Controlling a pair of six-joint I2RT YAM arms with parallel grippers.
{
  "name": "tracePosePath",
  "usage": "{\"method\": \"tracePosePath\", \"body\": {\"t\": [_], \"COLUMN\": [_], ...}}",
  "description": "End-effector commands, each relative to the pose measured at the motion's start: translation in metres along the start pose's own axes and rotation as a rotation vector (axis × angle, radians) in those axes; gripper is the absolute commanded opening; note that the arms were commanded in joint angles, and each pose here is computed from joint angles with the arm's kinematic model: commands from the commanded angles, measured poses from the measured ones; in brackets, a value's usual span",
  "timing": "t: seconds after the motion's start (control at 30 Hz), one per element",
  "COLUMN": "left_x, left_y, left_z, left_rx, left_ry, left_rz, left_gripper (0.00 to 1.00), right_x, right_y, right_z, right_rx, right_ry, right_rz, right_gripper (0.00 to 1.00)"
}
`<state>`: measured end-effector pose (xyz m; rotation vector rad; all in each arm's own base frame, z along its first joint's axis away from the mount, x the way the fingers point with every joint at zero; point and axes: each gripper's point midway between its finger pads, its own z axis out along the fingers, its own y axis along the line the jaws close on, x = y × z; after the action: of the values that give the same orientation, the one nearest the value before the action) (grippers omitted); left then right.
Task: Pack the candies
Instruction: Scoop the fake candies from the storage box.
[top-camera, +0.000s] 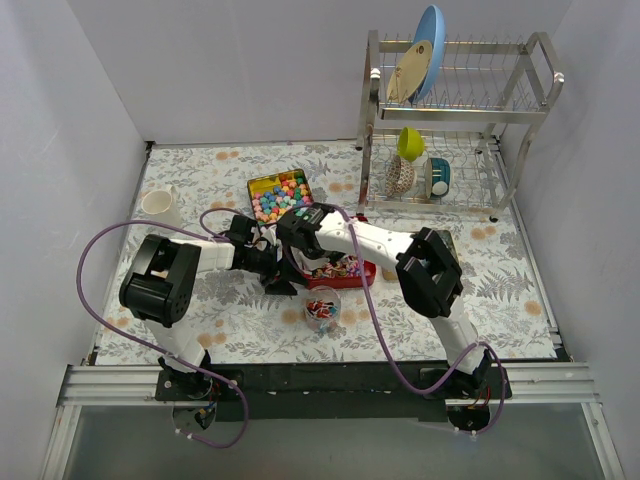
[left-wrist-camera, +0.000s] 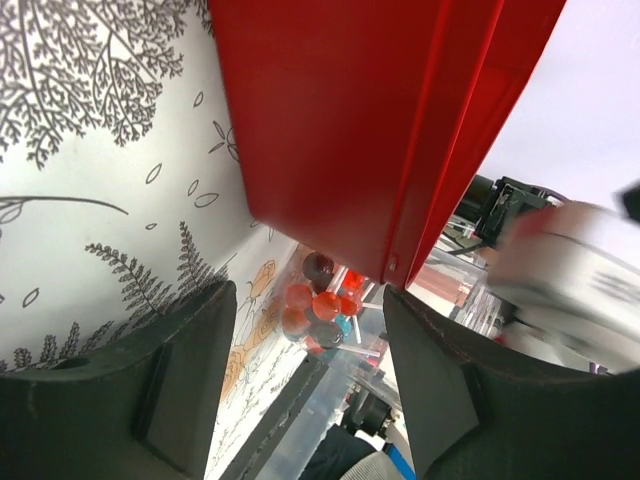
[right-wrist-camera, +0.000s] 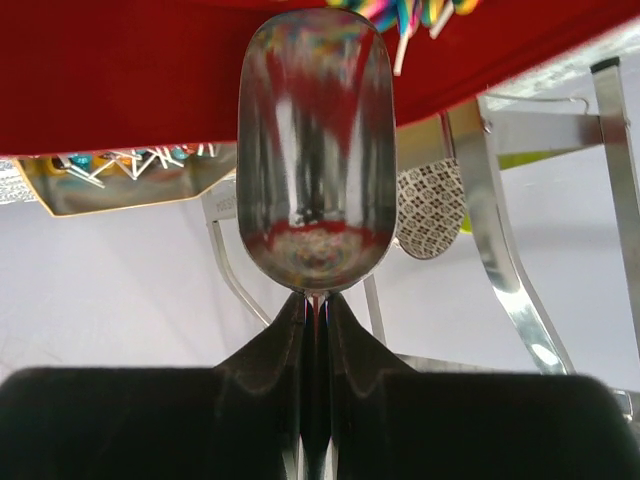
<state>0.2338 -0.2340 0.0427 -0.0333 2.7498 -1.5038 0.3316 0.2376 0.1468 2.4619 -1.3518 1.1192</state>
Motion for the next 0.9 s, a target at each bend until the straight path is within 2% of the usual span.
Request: {"method": "tracePosePath", "body": {"t": [0.0, 0.1, 0.33, 0.57, 0.87], "left_x": [-0.010, -0.009, -0.005, -0.002, -0.009], "left_y": [-0.005, -0.002, 0.016, 0.029, 0.038], "left_z": [0.001, 0.000, 0.005, 0.014, 0.023], "left_rx": [0.020, 0.023, 0.023, 0.024, 0.020], "left_ry": [-0.019, -0.015, -0.008, 0.031, 0.052], "left_rz": [0.040, 0.035, 0.009, -0.038, -0.076], "left_gripper": [0.60, 0.60, 0.57, 0.51, 0.44], "right_x": [0.004, -0.003, -0.040, -0.063, -0.077], "right_y": [0.012, 0.024, 0.039, 0.045, 0.043], "right_z": [0.008, 0.014, 0.007, -0.005, 0.004], "right_rx": [-0.042, -0.083, -0.185, -0.279, -0.407], "right_ry": [0.037, 0.003, -0.252, -0.436, -0.506], "right_rz": [-0.084, -0.075, 0.069, 0.233, 0.467], "right_gripper": [0.01, 0.01, 0.01, 0.01, 0.01]}}
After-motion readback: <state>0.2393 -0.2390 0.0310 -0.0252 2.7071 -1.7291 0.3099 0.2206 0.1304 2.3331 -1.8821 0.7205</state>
